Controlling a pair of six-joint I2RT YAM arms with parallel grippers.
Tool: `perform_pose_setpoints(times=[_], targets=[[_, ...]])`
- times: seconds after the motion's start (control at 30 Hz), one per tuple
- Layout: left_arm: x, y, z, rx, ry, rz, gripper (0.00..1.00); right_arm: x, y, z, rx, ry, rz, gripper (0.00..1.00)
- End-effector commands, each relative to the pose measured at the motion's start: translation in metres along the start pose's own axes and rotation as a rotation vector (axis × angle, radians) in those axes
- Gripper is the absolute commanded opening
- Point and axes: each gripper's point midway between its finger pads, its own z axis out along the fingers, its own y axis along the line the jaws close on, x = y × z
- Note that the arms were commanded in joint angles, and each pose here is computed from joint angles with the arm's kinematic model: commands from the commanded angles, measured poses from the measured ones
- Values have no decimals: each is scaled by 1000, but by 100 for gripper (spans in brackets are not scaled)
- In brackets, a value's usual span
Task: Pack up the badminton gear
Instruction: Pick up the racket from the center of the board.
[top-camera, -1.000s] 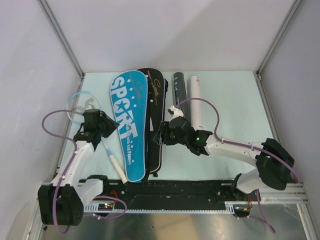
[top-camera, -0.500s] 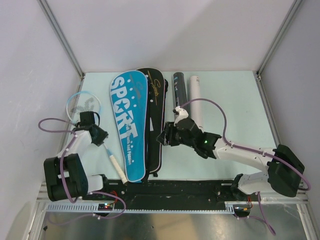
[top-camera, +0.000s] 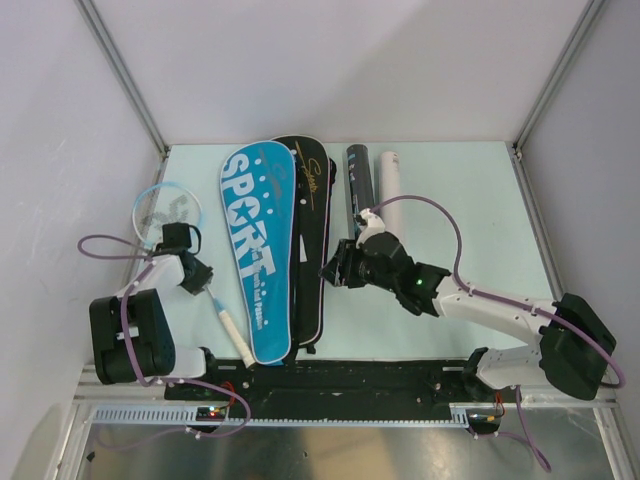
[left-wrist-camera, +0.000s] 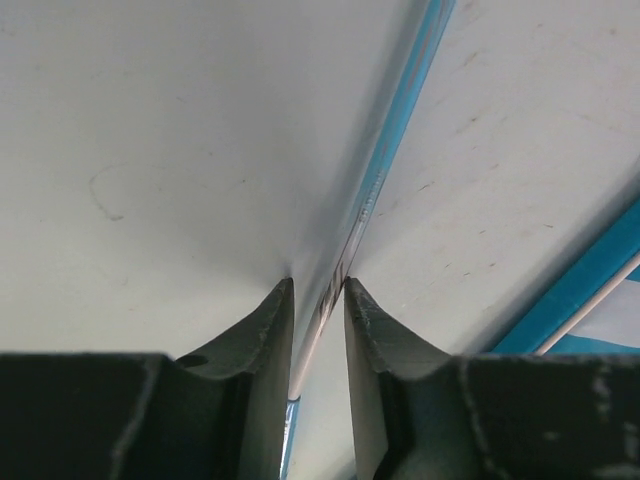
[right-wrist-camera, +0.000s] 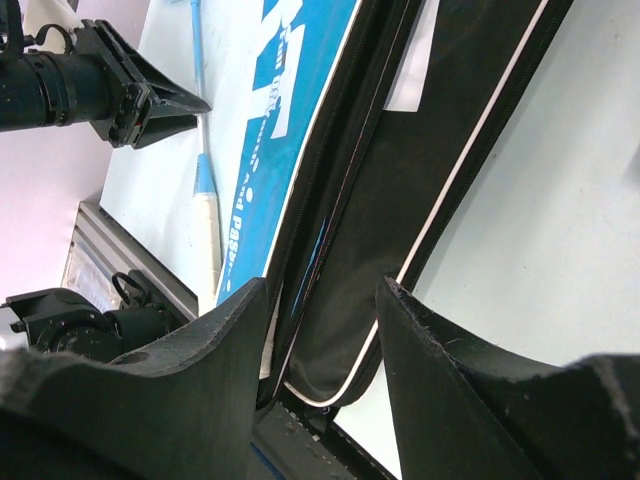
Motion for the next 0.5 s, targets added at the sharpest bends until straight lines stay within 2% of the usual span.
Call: perform_pose_setpoints(times=[0.0,0.2,0.47], targets=[[-5,4,8,-34,-3,19,26,-14,9,-7,-46,-49,-9,52],[-8,-7,2,13,0,16,3,-16,9,-9,-52,-49,-16,52],[-20,-29,-30,165,-56,10,0,-10,24,-8,-129,-13,-11,55]])
